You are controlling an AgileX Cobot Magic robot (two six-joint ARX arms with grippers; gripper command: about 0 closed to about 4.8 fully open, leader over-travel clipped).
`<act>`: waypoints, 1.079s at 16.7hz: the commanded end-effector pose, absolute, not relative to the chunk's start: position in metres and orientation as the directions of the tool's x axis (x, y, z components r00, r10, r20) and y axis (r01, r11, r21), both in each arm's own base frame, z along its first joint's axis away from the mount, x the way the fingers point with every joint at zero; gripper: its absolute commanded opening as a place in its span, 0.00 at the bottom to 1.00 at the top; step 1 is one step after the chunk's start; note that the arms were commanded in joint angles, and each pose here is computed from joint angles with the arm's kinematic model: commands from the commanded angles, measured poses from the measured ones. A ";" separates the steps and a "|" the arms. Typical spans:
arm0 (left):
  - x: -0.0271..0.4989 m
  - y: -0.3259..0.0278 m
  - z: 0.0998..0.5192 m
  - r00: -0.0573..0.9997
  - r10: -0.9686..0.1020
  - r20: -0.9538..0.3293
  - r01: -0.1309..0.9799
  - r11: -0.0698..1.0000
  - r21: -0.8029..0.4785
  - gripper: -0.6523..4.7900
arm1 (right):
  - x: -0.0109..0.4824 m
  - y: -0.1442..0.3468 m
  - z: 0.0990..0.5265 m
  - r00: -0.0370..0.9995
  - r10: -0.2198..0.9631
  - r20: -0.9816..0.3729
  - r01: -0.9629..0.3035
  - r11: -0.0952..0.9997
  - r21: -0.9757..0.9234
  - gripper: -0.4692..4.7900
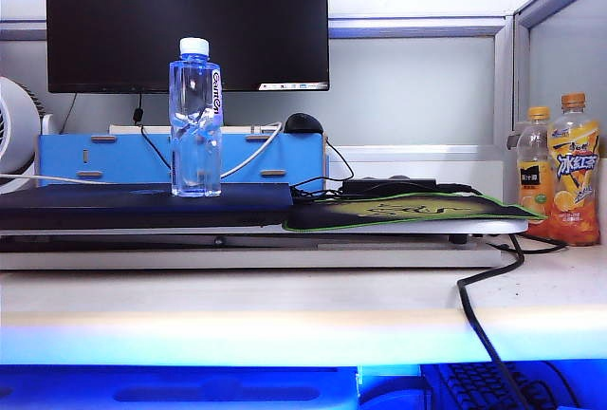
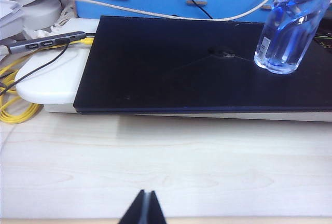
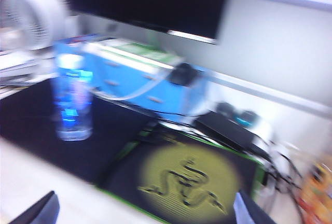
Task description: Pick up the mineral water bottle and place it on the laptop.
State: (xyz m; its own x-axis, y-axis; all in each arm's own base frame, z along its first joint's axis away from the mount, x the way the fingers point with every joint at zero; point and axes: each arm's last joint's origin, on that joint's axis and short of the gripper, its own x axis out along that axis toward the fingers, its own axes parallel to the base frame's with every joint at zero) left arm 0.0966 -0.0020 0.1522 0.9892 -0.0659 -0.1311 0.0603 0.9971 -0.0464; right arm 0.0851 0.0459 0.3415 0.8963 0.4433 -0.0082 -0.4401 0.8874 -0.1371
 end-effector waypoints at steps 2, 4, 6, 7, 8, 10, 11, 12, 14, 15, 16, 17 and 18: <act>0.097 -0.002 0.154 0.990 -0.069 -0.120 0.064 0.997 -0.045 0.12 | 0.088 0.035 0.311 0.940 0.338 0.039 -0.332 0.936 -0.120 0.98; 0.097 -0.002 0.154 0.990 -0.069 -0.120 0.064 0.997 -0.045 0.12 | 0.088 0.028 0.291 0.960 0.277 0.028 -0.272 0.955 -0.121 0.98; 0.097 -0.002 0.154 0.990 -0.069 -0.120 0.064 0.997 -0.045 0.12 | 0.085 0.023 0.272 0.973 0.226 0.036 -0.222 0.970 -0.104 0.98; 0.097 -0.002 0.154 0.990 -0.069 -0.120 0.064 0.997 -0.045 0.12 | 0.083 0.021 0.264 0.977 0.210 0.038 -0.206 0.976 -0.074 0.98; 0.097 -0.002 0.154 0.990 -0.069 -0.120 0.064 0.997 -0.045 0.12 | 0.082 0.018 0.252 0.980 0.194 0.039 -0.193 0.981 -0.023 0.98; 0.097 -0.002 0.154 0.990 -0.069 -0.120 0.064 0.997 -0.045 0.12 | 0.081 0.017 0.233 0.977 0.209 0.030 -0.209 0.978 0.008 0.98; 0.097 -0.002 0.154 0.990 -0.069 -0.120 0.064 0.997 -0.045 0.12 | 0.082 0.017 0.226 0.972 0.236 0.022 -0.236 0.972 0.007 0.98; 0.097 -0.002 0.154 0.990 -0.069 -0.120 0.064 0.997 -0.045 0.12 | 0.084 0.016 0.222 0.969 0.247 0.021 -0.247 0.969 0.014 0.98; 0.097 -0.002 0.154 0.990 -0.069 -0.120 0.064 0.997 -0.045 0.12 | 0.086 0.014 0.216 0.975 0.224 0.006 -0.224 0.974 0.031 0.98; 0.097 -0.002 0.154 0.990 -0.069 -0.120 0.064 0.997 -0.045 0.12 | 0.087 0.014 0.214 0.976 0.218 0.001 -0.218 0.975 0.031 0.98; 0.097 -0.002 0.154 0.990 -0.069 -0.120 0.064 0.997 -0.045 0.12 | 0.087 0.013 0.212 0.977 0.213 -0.005 -0.213 0.976 0.033 0.98; 0.097 -0.002 0.154 0.990 -0.069 -0.120 0.064 0.997 -0.045 0.12 | 0.088 0.013 0.210 0.977 0.212 -0.009 -0.211 0.976 0.053 0.98; 0.097 -0.002 0.154 0.990 -0.069 -0.120 0.064 0.997 -0.045 0.12 | 0.089 0.013 0.208 0.979 0.205 -0.017 -0.203 0.976 0.084 0.98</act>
